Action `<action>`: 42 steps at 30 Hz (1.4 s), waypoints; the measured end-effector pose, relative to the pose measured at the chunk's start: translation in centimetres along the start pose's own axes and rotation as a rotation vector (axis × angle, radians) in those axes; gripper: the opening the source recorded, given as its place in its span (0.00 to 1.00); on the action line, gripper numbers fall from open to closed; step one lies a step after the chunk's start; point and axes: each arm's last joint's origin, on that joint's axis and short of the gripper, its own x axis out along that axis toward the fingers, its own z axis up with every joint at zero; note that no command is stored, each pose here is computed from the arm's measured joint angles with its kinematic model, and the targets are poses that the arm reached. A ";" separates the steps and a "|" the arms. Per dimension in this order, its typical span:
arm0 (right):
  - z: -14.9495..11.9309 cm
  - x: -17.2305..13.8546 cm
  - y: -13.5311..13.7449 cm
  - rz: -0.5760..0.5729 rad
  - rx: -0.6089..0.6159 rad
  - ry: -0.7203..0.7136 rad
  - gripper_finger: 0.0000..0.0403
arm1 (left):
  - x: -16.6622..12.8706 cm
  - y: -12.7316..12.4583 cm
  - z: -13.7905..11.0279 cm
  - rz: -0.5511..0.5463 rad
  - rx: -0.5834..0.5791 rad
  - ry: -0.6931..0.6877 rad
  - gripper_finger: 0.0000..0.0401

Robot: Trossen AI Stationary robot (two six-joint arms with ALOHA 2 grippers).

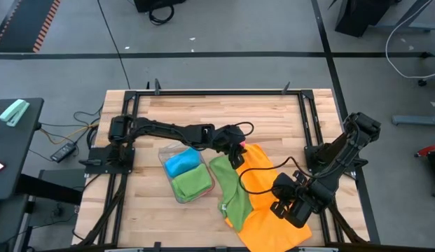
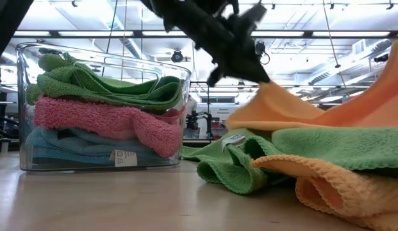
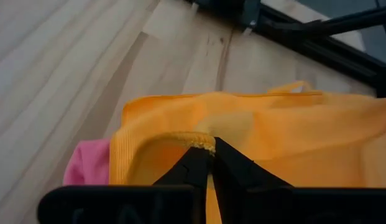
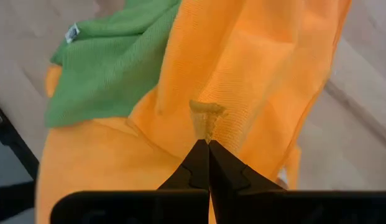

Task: Fold microfiber towels
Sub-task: Fold the left yellow towel

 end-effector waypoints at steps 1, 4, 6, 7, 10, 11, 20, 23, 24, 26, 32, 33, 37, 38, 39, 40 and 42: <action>0.0 0.0 0.0 0.001 0.020 0.000 0.01 | 0.5 0.1 -0.2 0.002 0.004 0.002 0.06; 0.0 0.0 0.0 0.000 0.048 0.000 0.01 | 1.8 0.5 -0.9 0.006 0.004 0.003 0.04; 0.0 0.0 0.0 -0.003 0.056 -0.001 0.01 | 2.4 0.8 -1.1 0.009 0.003 0.002 0.04; -0.1 0.2 -0.1 -0.004 0.057 -0.003 0.01 | 2.8 1.0 -1.4 0.016 0.003 0.015 0.04; -0.4 1.0 -0.5 -0.025 0.056 0.003 0.01 | 3.2 1.5 -1.7 0.027 -0.002 0.025 0.06; -0.6 1.3 -0.8 -0.037 0.058 0.007 0.01 | 3.4 1.7 -1.5 0.026 -0.005 0.008 0.07; -1.3 2.9 -2.0 -0.109 0.107 0.025 0.01 | 3.5 2.7 -1.1 0.039 -0.018 -0.016 0.06; -1.3 2.9 -2.0 -0.111 0.152 0.034 0.01 | 3.5 2.6 -0.9 0.031 0.021 -0.035 0.05; -1.3 2.9 -2.0 -0.113 0.172 0.042 0.01 | 3.5 2.4 -0.9 0.028 0.037 -0.040 0.05; -1.4 2.9 -2.1 -0.116 0.200 0.056 0.01 | 3.8 2.3 -0.9 0.018 0.070 -0.059 0.05; -1.5 2.8 -2.2 -0.130 0.213 0.061 0.01 | 4.6 2.6 -1.3 0.017 0.078 -0.073 0.07; -1.5 2.8 -2.2 -0.130 0.218 0.061 0.01 | 4.9 2.8 -1.4 0.019 0.075 -0.078 0.07; -1.5 2.8 -2.1 -0.122 0.248 0.061 0.01 | 5.5 3.3 -1.8 0.028 0.067 -0.069 0.07; -1.5 2.8 -2.1 -0.121 0.252 0.061 0.01 | 5.7 3.3 -1.8 0.026 0.070 -0.076 0.08; -1.5 2.8 -2.1 -0.120 0.253 0.061 0.01 | 5.9 3.3 -1.8 0.023 0.071 -0.084 0.09; -1.5 2.9 -2.0 -0.116 0.256 0.062 0.01 | 5.9 3.3 -2.0 0.025 0.071 -0.074 0.11; -1.5 2.9 -2.0 -0.113 0.264 0.062 0.01 | 6.0 3.3 -2.0 0.024 0.071 -0.076 0.18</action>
